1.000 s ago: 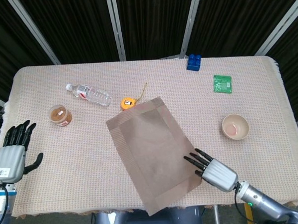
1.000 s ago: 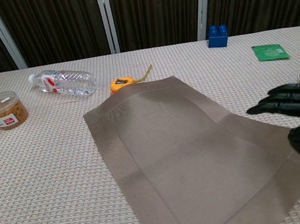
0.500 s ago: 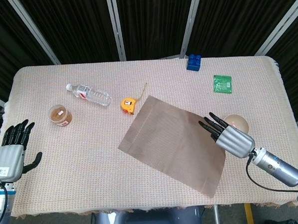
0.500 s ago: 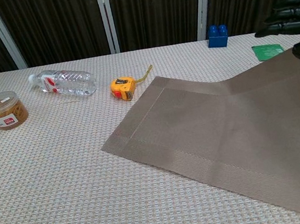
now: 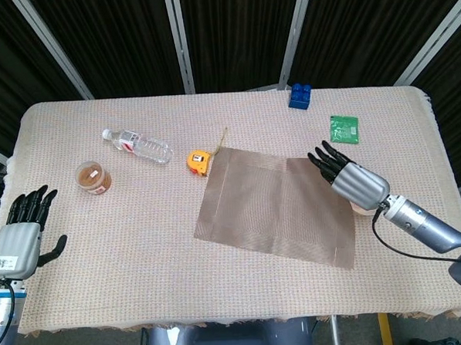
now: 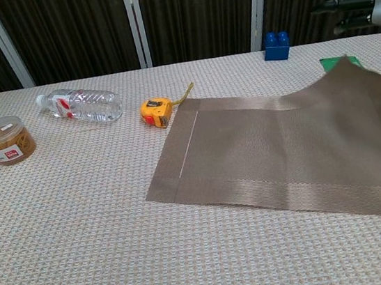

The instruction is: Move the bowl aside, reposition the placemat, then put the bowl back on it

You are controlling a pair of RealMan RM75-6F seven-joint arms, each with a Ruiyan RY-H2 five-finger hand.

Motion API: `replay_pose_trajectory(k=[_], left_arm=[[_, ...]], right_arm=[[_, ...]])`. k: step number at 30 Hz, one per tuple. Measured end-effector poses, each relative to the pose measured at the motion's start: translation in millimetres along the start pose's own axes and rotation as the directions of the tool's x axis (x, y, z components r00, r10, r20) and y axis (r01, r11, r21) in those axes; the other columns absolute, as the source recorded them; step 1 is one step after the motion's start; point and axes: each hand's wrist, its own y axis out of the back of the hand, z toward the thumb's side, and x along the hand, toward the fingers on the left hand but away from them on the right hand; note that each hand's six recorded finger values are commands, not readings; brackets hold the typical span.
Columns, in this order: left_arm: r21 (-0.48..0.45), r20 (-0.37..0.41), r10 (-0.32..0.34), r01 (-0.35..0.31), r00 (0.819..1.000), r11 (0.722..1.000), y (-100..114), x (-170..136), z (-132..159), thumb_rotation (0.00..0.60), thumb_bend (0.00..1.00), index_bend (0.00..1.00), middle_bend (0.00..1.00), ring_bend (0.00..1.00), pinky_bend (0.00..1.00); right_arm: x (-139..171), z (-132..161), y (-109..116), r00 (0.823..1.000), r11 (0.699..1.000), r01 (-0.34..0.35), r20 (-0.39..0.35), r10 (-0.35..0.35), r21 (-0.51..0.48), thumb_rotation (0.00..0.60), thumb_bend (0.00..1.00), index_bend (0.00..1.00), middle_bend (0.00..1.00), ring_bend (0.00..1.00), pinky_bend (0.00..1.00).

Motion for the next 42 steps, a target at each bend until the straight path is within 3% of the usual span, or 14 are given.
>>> replay_pose_trajectory(k=[4, 8, 10, 13, 17, 20, 23, 27, 31, 42], left_arm=[[0.012, 0.037, 0.002, -0.002, 0.999, 1.000, -1.3, 0.3, 5.4, 0.600, 0.37, 0.00, 0.00, 0.00, 0.00], [0.014, 0.123, 0.021, -0.023, 0.992, 1.000, -2.7, 1.5, 16.4, 0.600, 0.37, 0.00, 0.00, 0.00, 0.00], [0.018, 0.177, 0.030, -0.034, 0.984, 0.999, -5.4, 2.5, 23.3, 0.600, 0.37, 0.00, 0.00, 0.00, 0.00], [0.027, 0.253, 0.032, -0.040, 0.967, 0.999, -11.5, 6.9, 36.6, 0.600, 0.37, 0.00, 0.00, 0.00, 0.00], [0.063, 0.353, 0.005, -0.029, 0.936, 0.998, -24.7, 19.7, 57.7, 0.600, 0.37, 0.00, 0.00, 0.00, 0.00], [0.094, 0.421, -0.036, -0.005, 0.906, 0.996, -36.5, 28.9, 76.2, 0.600, 0.37, 0.00, 0.00, 0.00, 0.00], [0.120, 0.491, -0.080, 0.024, 0.867, 0.992, -51.1, 40.7, 100.8, 0.600, 0.37, 0.00, 0.00, 0.00, 0.00], [0.132, 0.552, -0.117, 0.052, 0.826, 0.990, -69.7, 53.5, 131.8, 0.600, 0.37, 0.02, 0.00, 0.00, 0.00], [0.157, 0.581, -0.156, 0.078, 0.799, 0.984, -89.6, 67.8, 159.4, 0.600, 0.37, 0.04, 0.00, 0.00, 0.00], [0.235, 0.560, -0.252, 0.141, 0.789, 0.962, -136.0, 100.0, 186.1, 0.600, 0.37, 0.12, 0.00, 0.00, 0.00]], right_arm=[[17.0, -9.7, -0.8, 0.989, 0.992, -0.011, 0.145, 0.028, -0.123, 0.600, 0.04, 0.00, 0.00, 0.00, 0.00], [34.6, -10.8, 6.2, 0.960, 0.943, 0.013, 0.268, 0.081, -0.331, 0.600, 0.01, 0.00, 0.00, 0.00, 0.00], [44.7, -9.9, 12.7, 0.939, 0.895, 0.038, 0.322, 0.120, -0.444, 0.600, 0.01, 0.00, 0.00, 0.00, 0.00], [62.2, -8.1, 22.0, 0.905, 0.800, 0.085, 0.382, 0.187, -0.594, 0.600, 0.01, 0.00, 0.00, 0.00, 0.00], [99.4, -3.6, 31.2, 0.850, 0.641, 0.158, 0.434, 0.299, -0.751, 0.600, 0.01, 0.00, 0.00, 0.00, 0.00], [126.0, 3.6, 32.1, 0.810, 0.558, 0.188, 0.449, 0.376, -0.808, 0.600, 0.01, 0.00, 0.00, 0.00, 0.00], [143.9, 16.0, 35.6, 0.786, 0.503, 0.206, 0.448, 0.426, -0.839, 0.600, 0.01, 0.00, 0.00, 0.00, 0.00], [152.7, 29.6, 40.0, 0.774, 0.471, 0.214, 0.442, 0.453, -0.856, 0.600, 0.01, 0.00, 0.00, 0.00, 0.00], [156.8, 39.2, 41.4, 0.767, 0.467, 0.219, 0.447, 0.460, -0.857, 0.600, 0.01, 0.00, 0.00, 0.00, 0.00], [156.9, 43.8, 38.8, 0.777, 0.466, 0.217, 0.441, 0.450, -0.858, 0.600, 0.01, 0.00, 0.00, 0.00, 0.00]])
